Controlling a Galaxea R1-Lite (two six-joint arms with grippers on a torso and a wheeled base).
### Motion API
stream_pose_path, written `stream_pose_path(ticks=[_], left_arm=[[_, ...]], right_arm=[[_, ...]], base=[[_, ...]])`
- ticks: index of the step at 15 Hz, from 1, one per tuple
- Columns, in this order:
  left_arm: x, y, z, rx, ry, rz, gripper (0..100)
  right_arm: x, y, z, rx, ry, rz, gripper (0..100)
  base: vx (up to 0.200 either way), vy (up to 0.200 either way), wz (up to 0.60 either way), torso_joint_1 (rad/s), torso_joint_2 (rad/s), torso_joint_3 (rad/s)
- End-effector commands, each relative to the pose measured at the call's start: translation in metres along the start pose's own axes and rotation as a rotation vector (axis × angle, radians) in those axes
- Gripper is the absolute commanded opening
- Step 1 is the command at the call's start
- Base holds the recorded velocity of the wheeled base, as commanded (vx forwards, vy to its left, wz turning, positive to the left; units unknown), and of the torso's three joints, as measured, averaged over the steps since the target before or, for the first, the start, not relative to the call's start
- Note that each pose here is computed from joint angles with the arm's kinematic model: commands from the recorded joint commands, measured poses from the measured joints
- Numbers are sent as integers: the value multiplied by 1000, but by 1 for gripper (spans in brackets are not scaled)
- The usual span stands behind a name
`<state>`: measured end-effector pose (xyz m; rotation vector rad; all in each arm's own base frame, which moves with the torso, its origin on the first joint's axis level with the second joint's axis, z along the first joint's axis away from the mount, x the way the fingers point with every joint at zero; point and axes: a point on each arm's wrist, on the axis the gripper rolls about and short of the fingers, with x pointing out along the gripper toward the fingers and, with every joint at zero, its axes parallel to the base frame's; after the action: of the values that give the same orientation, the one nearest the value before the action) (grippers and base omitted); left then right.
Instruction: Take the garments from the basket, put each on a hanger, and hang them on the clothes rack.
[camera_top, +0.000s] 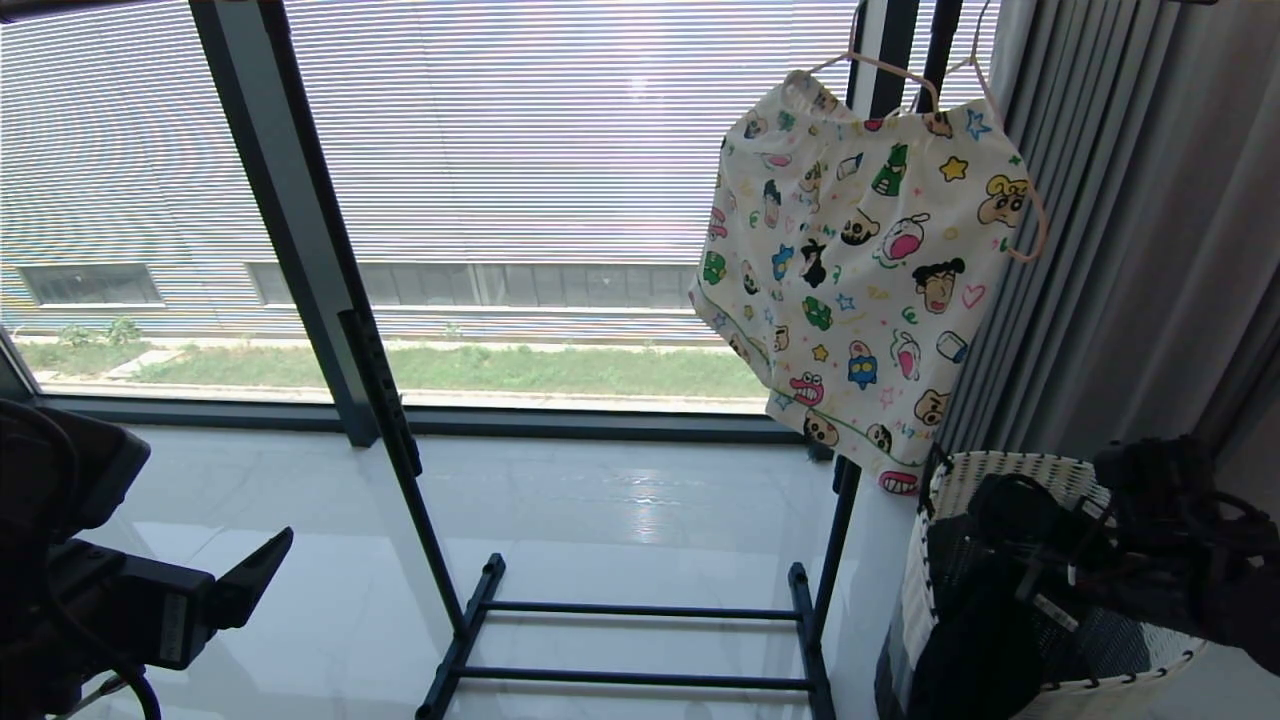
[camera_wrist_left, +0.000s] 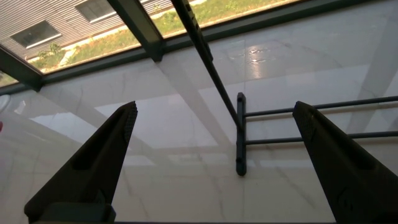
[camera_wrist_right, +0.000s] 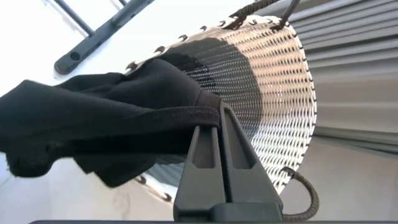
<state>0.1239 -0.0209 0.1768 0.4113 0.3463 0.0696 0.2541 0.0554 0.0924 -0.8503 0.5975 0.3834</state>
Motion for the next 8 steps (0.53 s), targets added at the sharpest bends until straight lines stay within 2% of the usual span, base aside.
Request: stream_pose_path(ticks=[1, 4, 6, 8], left_arm=[[0, 0, 0, 1, -1, 1, 100], [0, 0, 0, 49, 4, 1, 100], [0, 0, 0, 54, 1, 2, 100], [-1, 0, -1, 63, -1, 1, 100]], right_arm=[[-57, -46, 49, 14, -153, -112, 0], [-97, -69, 85, 10, -198, -101, 0], [-116, -75, 101, -9, -215, -76, 0], [-127, -74, 109, -18, -229, -50, 0]], base=[[0, 0, 0, 0, 0, 0], [0, 0, 0, 0, 0, 0], [0, 0, 0, 0, 0, 0], [0, 0, 0, 0, 0, 0]])
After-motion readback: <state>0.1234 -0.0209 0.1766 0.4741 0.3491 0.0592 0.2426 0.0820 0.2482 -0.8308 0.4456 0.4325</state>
